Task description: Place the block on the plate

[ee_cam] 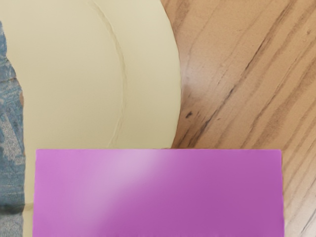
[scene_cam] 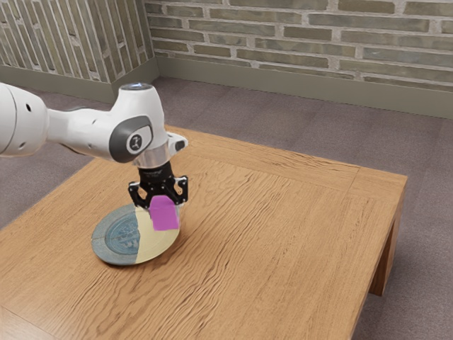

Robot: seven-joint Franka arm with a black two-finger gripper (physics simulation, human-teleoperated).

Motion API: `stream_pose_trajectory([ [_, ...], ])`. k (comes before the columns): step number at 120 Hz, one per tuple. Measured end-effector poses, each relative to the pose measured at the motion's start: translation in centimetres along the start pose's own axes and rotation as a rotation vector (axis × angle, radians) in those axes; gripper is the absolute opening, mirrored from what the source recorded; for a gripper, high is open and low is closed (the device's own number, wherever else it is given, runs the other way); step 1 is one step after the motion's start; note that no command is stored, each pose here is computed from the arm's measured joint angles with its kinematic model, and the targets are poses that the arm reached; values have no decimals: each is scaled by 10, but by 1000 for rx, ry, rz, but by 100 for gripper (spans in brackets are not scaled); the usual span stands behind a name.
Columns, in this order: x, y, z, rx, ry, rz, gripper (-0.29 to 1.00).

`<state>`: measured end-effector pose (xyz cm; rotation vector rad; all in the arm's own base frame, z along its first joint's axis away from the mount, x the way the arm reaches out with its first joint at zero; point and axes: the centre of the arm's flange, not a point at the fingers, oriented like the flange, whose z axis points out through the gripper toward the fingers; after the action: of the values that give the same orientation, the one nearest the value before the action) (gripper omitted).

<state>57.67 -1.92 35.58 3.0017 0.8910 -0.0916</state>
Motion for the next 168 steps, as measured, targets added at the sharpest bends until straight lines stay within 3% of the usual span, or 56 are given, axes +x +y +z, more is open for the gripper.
stream_pose_trajectory([
  [28, 21, -44, 22, 20, -40, -89, 43],
  [76, 35, -63, 54, 10, -81, -149, 45],
  [92, 39, -67, 55, -6, -85, -158, 55],
  [136, 34, -62, 14, -41, -38, -118, 68],
  [168, 39, -38, -43, -68, 15, 34, 70],
])
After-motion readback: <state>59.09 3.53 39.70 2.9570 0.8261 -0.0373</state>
